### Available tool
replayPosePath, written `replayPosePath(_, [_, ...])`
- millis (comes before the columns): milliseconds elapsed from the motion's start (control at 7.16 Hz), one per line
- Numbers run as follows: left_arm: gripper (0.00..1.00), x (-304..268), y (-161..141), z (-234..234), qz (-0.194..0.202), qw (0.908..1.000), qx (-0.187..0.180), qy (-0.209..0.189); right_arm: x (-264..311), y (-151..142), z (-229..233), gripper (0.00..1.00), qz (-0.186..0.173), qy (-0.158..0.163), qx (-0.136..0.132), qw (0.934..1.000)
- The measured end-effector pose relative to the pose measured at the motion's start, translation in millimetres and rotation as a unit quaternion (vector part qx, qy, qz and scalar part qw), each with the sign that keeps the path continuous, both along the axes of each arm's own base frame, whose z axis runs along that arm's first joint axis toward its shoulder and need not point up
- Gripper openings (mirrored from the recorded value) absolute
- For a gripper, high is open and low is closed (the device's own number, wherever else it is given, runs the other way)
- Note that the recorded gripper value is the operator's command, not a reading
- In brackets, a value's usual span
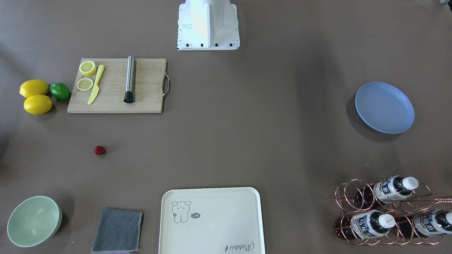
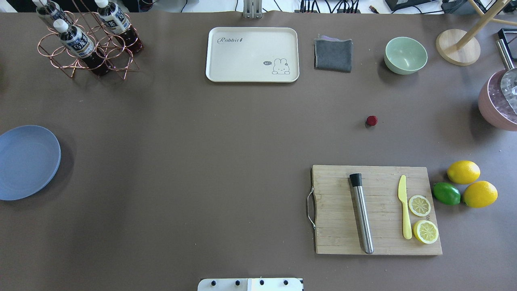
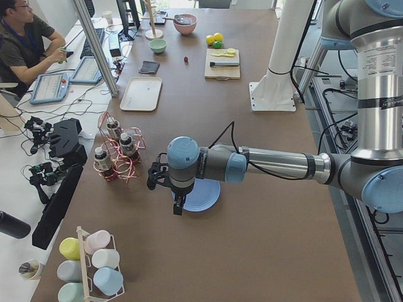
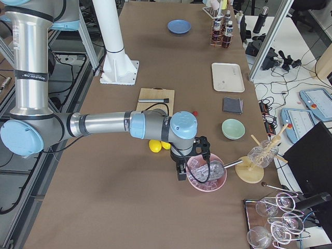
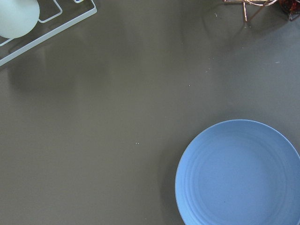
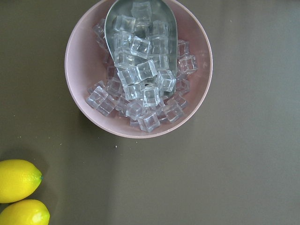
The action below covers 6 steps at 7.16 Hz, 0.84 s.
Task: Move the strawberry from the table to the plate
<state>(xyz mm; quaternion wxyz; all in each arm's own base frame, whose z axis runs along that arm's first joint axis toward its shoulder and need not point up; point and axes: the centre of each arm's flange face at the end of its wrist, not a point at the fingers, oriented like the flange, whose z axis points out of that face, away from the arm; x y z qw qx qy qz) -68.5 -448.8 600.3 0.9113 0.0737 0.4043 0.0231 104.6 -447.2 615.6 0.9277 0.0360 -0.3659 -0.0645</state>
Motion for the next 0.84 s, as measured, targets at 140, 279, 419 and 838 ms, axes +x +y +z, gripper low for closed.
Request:
replayPosePath(140, [0.98,0.2,-0.1,0.1,0.000,1.0000,0.000,0.000,-0.4,1.2,1.2,1.00,0.000,-0.001,-0.001,1.0000])
replayPosePath(279, [0.98,0.8,-0.3,0.4,0.001,1.0000,0.000,0.000,-0.9,1.9,2.2,1.00,-0.001,-0.001,-0.002,1.0000])
replayPosePath(419, [0.98,1.5,-0.6,1.1,0.002,1.0000,-0.001,0.000,-1.4,2.1,2.9,1.00,-0.002,0.000,-0.003,1.0000])
replayPosePath(838, [0.98,6.2,-1.1,3.8,0.007,1.0000,-0.003,-0.001,-2.8,2.0,3.2,1.00,-0.003,0.001,-0.004,1.0000])
